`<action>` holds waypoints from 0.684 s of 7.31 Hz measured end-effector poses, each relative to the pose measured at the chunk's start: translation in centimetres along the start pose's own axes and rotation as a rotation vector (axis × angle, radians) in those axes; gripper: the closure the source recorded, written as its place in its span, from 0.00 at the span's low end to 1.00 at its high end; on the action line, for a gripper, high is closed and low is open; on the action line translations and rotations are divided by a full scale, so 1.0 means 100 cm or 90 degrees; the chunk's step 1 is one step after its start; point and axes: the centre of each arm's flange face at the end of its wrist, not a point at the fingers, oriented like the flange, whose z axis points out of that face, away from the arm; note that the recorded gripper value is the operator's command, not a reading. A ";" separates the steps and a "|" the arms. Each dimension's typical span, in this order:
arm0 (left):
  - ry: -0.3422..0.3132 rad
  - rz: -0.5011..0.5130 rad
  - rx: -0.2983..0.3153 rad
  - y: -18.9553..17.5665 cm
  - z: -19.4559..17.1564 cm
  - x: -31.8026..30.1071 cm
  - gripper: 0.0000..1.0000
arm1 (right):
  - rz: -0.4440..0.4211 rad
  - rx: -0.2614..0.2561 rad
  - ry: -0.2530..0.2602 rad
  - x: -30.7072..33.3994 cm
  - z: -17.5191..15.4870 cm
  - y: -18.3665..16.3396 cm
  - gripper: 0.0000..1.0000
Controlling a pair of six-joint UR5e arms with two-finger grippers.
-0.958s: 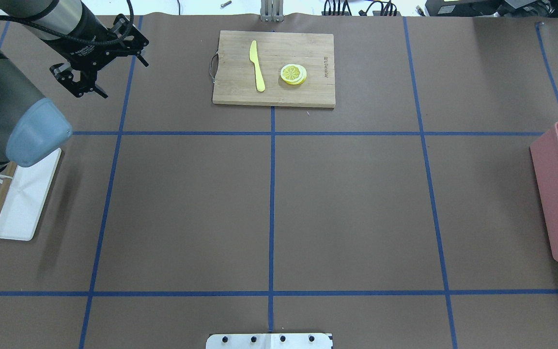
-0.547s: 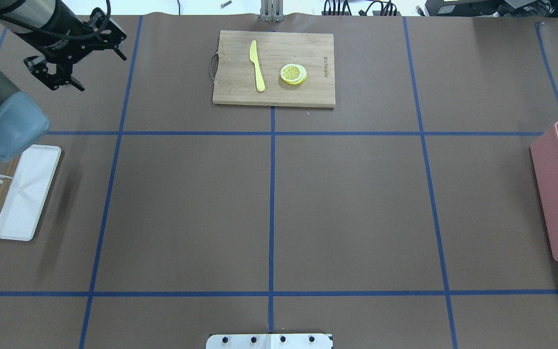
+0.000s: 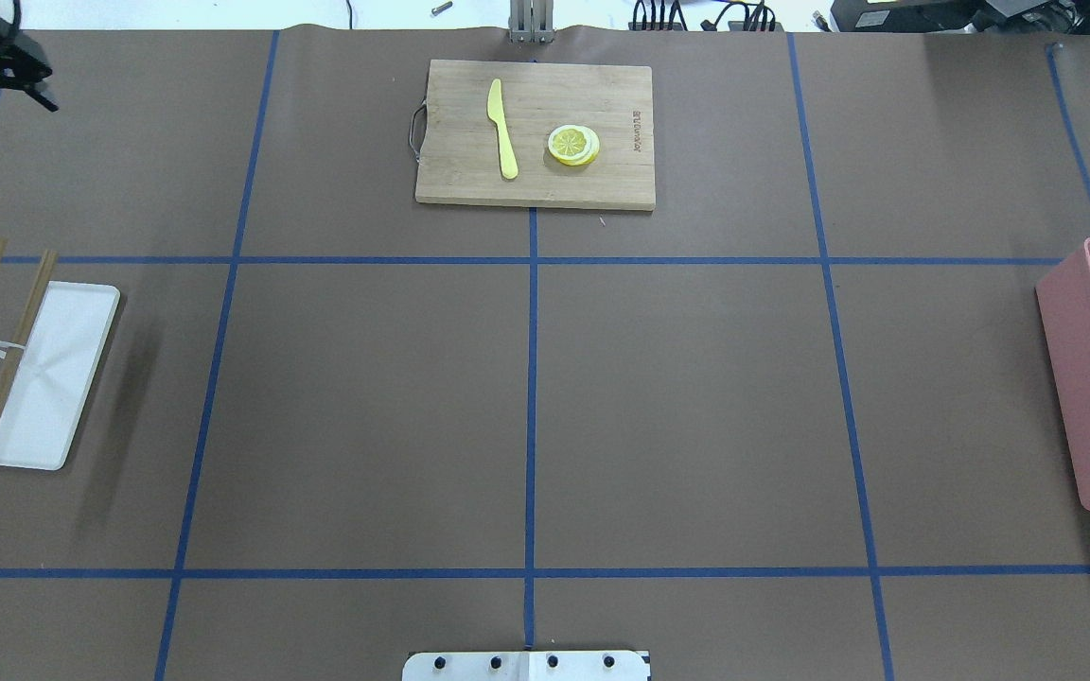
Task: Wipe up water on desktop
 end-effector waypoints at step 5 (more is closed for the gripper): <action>-0.090 0.301 -0.018 -0.049 0.008 -0.249 0.01 | 0.078 0.020 -0.009 0.006 -0.010 -0.001 0.00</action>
